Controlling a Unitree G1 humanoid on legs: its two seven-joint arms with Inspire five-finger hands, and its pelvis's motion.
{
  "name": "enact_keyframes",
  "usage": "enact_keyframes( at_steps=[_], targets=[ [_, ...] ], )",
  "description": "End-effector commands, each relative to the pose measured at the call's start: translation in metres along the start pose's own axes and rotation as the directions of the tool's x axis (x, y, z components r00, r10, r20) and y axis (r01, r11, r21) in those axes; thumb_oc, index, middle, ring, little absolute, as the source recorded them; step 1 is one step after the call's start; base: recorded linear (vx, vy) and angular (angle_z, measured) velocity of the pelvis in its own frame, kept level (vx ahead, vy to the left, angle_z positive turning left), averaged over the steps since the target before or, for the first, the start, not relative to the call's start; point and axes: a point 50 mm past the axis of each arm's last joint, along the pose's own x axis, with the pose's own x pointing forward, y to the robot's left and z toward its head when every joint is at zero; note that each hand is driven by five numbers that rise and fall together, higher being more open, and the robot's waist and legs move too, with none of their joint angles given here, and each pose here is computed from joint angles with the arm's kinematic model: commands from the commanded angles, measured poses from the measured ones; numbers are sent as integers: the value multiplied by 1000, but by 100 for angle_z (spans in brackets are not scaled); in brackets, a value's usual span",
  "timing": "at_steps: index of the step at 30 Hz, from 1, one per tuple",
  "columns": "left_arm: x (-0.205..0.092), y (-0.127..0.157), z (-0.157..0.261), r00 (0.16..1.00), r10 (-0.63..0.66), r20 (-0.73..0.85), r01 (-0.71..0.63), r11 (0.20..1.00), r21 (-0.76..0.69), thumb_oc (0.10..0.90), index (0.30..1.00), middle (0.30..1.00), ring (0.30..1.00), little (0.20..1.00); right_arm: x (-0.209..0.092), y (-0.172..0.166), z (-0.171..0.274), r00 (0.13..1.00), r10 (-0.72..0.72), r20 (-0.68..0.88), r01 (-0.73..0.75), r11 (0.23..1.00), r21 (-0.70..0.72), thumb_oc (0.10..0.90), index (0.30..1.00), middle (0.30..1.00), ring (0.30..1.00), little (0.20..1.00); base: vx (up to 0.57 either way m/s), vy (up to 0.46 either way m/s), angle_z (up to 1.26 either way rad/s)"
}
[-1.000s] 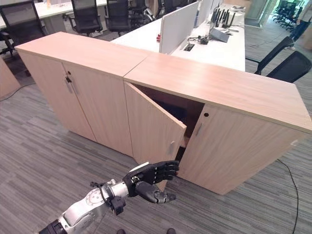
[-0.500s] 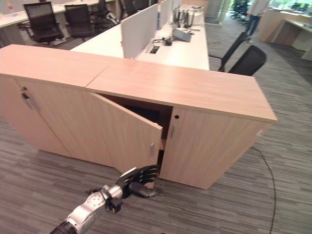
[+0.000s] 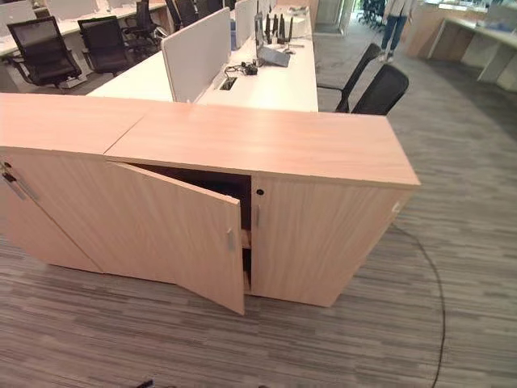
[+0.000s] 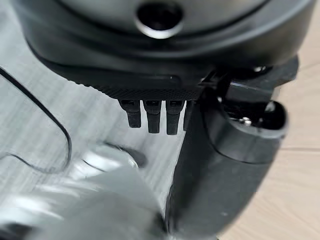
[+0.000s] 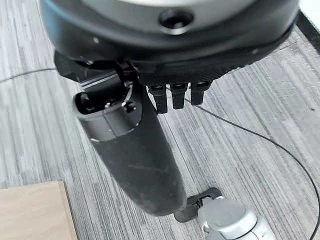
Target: Put the empty folder in the office cabinet
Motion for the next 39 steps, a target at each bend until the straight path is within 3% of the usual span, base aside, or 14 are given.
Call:
enact_keyframes(
  at_steps=[1,2,4,5,7,9,11,14,18,23,27,39],
  targets=[
    [1,0,11,999,14,48,-16,1000,24,800,900,900,900,900,0,8,9,1000,13,28,-14,1000,9,800,900,900,900,900,116,149,-59],
    [-3,10,-14,998,64,-14,-64,998,-9,800,900,900,900,900,0,9,7,1000,13,29,-13,1000,11,800,900,900,900,900,98,121,-42],
    [-4,12,-19,996,82,-27,-84,996,-41,800,900,900,900,900,0,10,3,1000,15,21,-15,1000,13,800,900,900,900,900,104,123,-25],
    [-5,15,-25,994,101,-45,-107,984,-141,800,900,900,900,900,1,13,-2,1000,25,13,-25,1000,10,800,900,900,900,900,106,113,-5],
    [-5,16,-28,992,115,-54,-121,984,-128,800,900,900,900,900,1,15,-5,1000,30,8,-30,1000,-3,800,900,900,900,900,61,59,8],
    [-5,15,-24,989,141,-44,-140,990,11,800,900,900,900,900,1,20,-9,1000,32,0,-32,998,-45,800,900,900,900,900,48,39,1],
    [-1,1,-12,998,54,-15,-52,990,128,800,900,900,900,900,1,21,-11,1000,19,-4,-19,987,-160,800,900,900,900,900,51,70,-6],
    [1,-6,5,999,3,40,-9,989,150,800,900,900,900,900,1,18,-6,1000,19,13,-15,968,-250,800,900,900,900,900,28,42,-6],
    [-1,-35,66,963,-103,248,25,954,299,800,900,900,900,900,0,24,19,995,35,97,13,892,-451,800,900,900,900,900,15,17,1],
    [-6,-59,92,924,-186,334,16,892,453,800,900,900,900,900,-4,36,50,975,64,215,57,856,-514,800,900,900,900,900,6,5,0],
    [-2,-56,71,951,-174,257,11,846,533,800,900,900,900,900,-4,44,44,974,84,212,44,844,-534,800,900,900,900,900,14,17,-4],
    [0,-5,1,999,16,40,-31,917,397,800,900,900,900,900,-1,44,14,985,85,148,1,865,-501,800,900,900,900,900,1,4,0]
  ],
)
